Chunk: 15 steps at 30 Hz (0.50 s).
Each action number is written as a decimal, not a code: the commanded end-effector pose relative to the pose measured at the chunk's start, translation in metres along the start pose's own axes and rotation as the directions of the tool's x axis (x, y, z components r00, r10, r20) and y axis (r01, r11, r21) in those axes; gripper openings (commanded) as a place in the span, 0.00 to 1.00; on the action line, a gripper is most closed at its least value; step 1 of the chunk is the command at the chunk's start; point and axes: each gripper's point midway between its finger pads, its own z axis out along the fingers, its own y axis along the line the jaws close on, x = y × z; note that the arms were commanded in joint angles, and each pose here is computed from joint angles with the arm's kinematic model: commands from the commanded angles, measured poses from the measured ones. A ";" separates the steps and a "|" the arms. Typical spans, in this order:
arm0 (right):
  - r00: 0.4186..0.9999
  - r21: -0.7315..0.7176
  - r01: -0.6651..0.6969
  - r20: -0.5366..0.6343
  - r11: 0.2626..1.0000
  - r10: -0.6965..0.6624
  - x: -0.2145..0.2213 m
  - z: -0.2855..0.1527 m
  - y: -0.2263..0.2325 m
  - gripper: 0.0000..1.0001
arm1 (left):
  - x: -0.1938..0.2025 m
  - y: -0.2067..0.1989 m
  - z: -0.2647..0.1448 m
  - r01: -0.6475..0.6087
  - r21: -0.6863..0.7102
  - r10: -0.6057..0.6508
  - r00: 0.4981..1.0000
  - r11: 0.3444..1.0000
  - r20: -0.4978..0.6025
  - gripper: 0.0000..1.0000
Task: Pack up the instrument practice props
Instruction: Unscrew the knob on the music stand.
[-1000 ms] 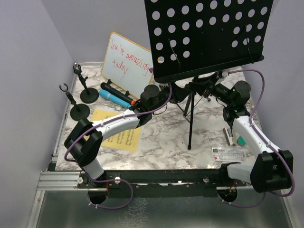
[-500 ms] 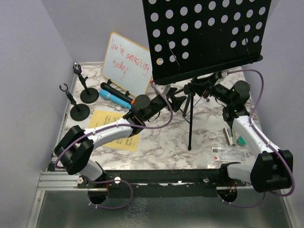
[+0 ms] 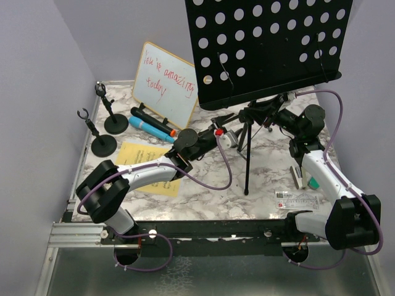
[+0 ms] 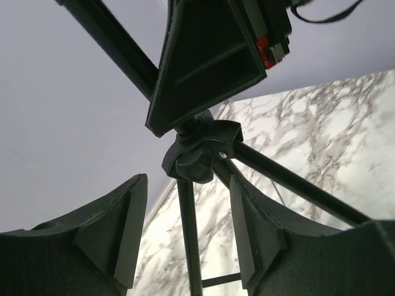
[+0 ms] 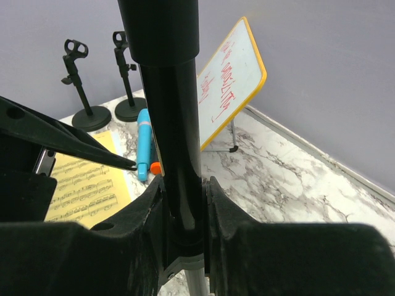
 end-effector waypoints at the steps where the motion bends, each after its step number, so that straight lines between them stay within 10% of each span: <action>1: 0.980 -0.049 -0.150 -0.139 0.987 0.142 0.045 -0.006 0.015 0.01 | -0.010 0.002 0.012 -0.190 0.021 0.189 0.981 0.982 0.048 0.59; 15: 0.979 -0.051 -0.153 -0.142 0.987 0.145 0.045 -0.006 0.016 0.01 | -0.001 -0.003 0.027 -0.260 0.070 0.259 0.966 0.963 0.021 0.44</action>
